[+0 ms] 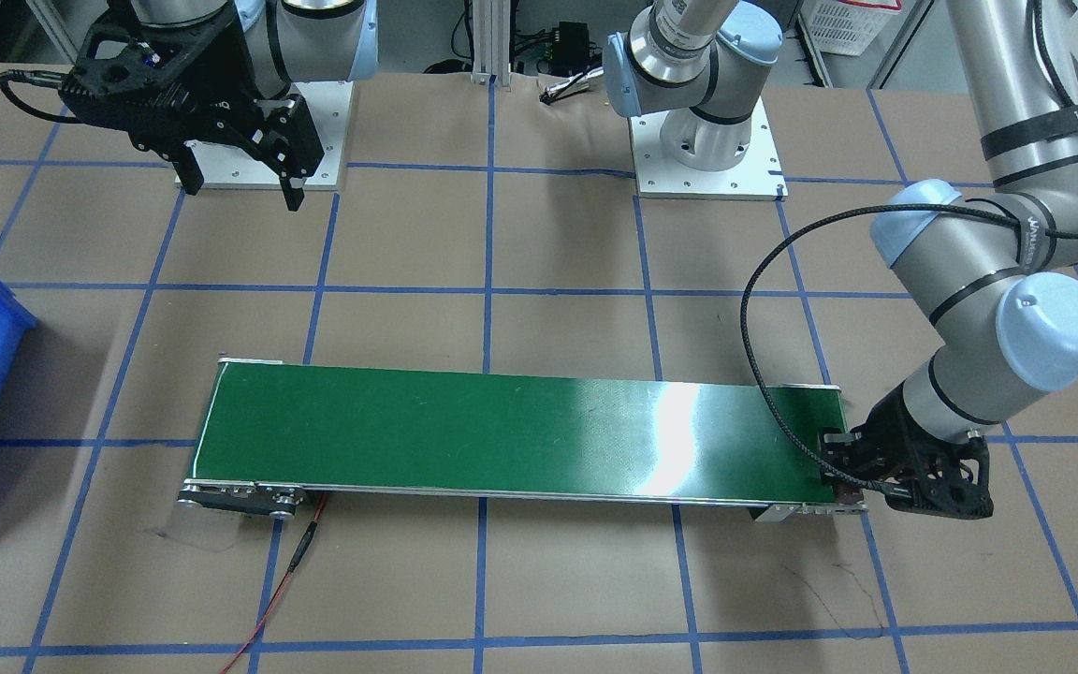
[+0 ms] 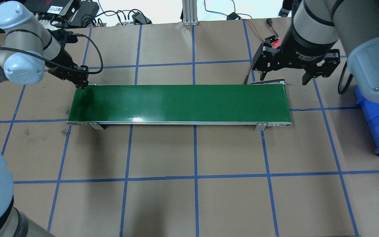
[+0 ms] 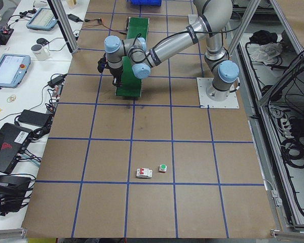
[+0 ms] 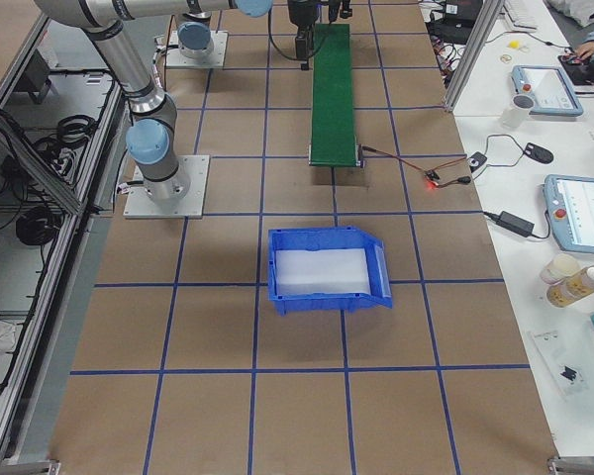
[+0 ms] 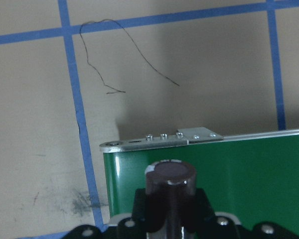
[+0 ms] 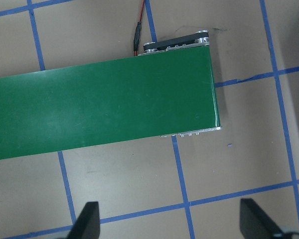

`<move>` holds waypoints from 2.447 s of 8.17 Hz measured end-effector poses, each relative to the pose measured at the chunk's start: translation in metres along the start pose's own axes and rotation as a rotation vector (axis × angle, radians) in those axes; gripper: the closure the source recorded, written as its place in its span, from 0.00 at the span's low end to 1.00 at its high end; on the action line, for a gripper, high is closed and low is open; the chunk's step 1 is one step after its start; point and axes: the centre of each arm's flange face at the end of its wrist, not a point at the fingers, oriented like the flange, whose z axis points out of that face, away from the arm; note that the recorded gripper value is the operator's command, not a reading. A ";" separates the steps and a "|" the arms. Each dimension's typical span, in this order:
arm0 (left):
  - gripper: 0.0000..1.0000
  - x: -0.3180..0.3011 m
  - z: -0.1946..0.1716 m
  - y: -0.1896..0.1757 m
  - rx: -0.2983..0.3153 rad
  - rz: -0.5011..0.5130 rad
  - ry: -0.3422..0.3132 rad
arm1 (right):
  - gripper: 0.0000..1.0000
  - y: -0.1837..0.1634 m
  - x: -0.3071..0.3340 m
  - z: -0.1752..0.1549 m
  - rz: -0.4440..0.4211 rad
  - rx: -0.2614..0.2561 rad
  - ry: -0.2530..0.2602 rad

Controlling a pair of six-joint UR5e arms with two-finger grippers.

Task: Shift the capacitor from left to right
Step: 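Carry the capacitor with the left gripper over the near end of the conveyor, then release the capacitor onto the belt while the right gripper moves to the far end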

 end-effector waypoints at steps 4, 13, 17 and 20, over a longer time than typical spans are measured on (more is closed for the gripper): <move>1.00 0.002 0.009 0.009 -0.072 -0.011 0.018 | 0.00 -0.004 -0.001 0.009 -0.034 -0.016 0.008; 0.00 0.030 -0.009 0.019 -0.148 -0.141 0.035 | 0.00 -0.075 -0.017 0.125 -0.054 -0.115 0.039; 0.00 0.081 -0.128 0.053 0.001 -0.130 -0.008 | 0.00 -0.126 0.013 0.188 -0.051 -0.105 0.025; 0.00 0.093 -0.167 0.079 0.016 -0.144 -0.018 | 0.00 -0.142 0.023 0.239 -0.070 -0.126 -0.014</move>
